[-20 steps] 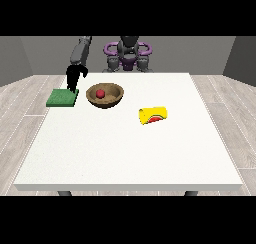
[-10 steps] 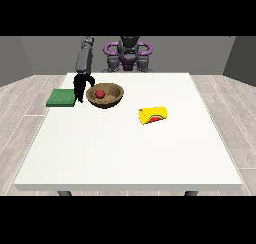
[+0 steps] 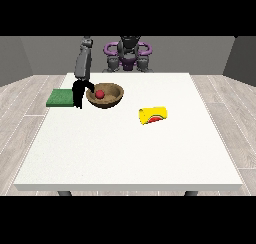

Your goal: Pick the cup and pour the ball into the bowl, then pick the bowl and place it on the pad

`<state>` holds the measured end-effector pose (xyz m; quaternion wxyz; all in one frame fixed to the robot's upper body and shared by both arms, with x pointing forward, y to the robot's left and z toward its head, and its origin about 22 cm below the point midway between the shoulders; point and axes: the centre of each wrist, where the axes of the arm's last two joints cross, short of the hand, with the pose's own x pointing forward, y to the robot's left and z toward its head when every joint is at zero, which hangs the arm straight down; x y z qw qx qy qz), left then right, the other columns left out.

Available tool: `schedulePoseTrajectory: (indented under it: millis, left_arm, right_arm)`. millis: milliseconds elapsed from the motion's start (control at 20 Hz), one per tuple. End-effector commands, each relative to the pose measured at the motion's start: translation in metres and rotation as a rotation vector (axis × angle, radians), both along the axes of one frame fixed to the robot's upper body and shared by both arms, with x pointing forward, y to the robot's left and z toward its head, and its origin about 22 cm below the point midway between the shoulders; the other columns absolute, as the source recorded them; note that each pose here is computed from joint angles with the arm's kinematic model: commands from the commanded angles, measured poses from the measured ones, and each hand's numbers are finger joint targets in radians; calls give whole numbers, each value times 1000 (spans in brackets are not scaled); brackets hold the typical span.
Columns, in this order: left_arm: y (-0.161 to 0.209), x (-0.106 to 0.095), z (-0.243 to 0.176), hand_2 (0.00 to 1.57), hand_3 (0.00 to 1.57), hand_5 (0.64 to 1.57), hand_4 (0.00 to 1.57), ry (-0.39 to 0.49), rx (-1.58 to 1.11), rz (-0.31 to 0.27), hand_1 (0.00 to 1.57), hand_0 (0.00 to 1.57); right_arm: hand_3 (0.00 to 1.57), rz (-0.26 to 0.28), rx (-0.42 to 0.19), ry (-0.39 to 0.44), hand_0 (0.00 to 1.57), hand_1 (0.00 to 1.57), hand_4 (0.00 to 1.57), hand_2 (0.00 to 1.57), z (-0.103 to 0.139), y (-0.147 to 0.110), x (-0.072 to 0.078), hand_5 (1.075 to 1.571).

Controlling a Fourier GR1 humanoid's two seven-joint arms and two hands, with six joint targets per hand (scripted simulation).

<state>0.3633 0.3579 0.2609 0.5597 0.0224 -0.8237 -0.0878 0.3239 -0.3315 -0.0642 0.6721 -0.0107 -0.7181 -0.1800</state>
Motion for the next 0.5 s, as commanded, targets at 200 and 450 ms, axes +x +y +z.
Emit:
schedulePoseTrajectory:
  millis: [200,450]
  left_arm:
    - [29,-17,-2,0,0,1538,1020,-25,-7,17,0,0]
    - [20,-18,10,0,0,1545,1024,-63,-1,-2,0,0]
  right_arm:
    - [0,36,1,7,0,0,430,0,-5,23,12,1546]
    - [0,11,8,-24,0,0,472,0,6,60,34,1547]
